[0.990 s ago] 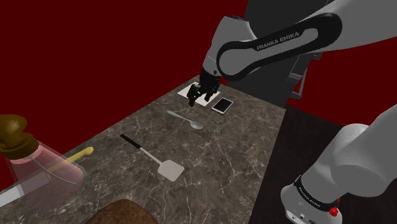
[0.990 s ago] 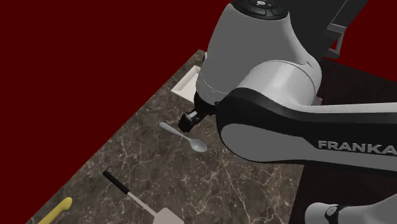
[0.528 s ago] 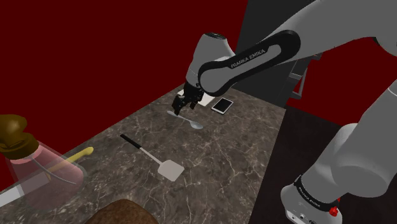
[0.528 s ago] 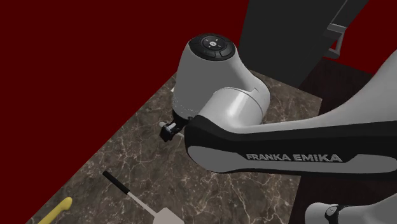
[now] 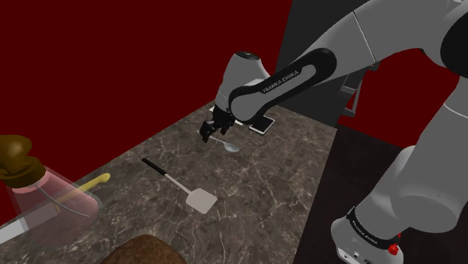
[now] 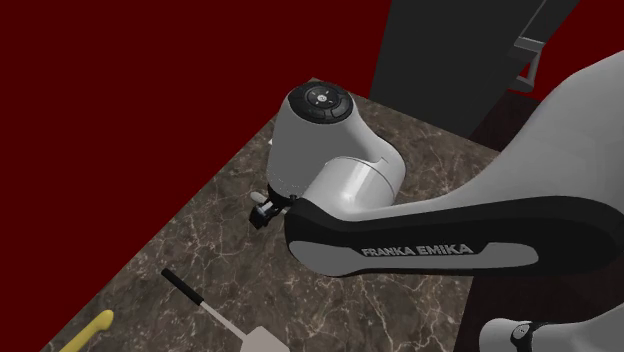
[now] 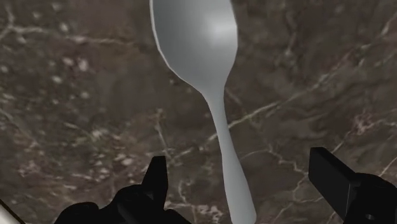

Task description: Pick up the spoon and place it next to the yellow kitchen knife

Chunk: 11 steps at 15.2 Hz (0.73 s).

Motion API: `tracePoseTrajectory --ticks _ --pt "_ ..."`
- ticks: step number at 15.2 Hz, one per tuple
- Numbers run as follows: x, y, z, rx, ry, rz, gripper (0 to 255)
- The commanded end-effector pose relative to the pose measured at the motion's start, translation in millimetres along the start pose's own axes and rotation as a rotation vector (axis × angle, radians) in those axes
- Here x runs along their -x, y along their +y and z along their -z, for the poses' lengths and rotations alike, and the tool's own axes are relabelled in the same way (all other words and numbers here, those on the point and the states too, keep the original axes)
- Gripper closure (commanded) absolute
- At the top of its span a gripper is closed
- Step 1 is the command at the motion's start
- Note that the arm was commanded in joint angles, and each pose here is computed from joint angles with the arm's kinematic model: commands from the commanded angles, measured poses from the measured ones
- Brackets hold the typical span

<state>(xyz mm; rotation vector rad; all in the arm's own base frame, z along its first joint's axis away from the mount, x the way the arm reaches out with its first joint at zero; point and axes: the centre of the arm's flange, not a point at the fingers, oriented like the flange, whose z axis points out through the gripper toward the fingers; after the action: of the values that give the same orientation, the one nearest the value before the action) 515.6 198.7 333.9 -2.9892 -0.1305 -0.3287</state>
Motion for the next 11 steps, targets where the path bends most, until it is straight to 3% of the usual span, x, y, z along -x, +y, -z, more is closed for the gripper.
tracePoseTrajectory --ticks 1,5,6,11 --pt "-0.3 0.3 -0.9 0.000 0.000 0.000 0" --pt "-0.3 0.3 -0.9 0.000 0.000 0.000 0" --pt "-0.3 0.3 -0.9 0.000 0.000 0.000 255" --pt "-0.3 0.3 -0.9 0.000 0.000 0.000 255"
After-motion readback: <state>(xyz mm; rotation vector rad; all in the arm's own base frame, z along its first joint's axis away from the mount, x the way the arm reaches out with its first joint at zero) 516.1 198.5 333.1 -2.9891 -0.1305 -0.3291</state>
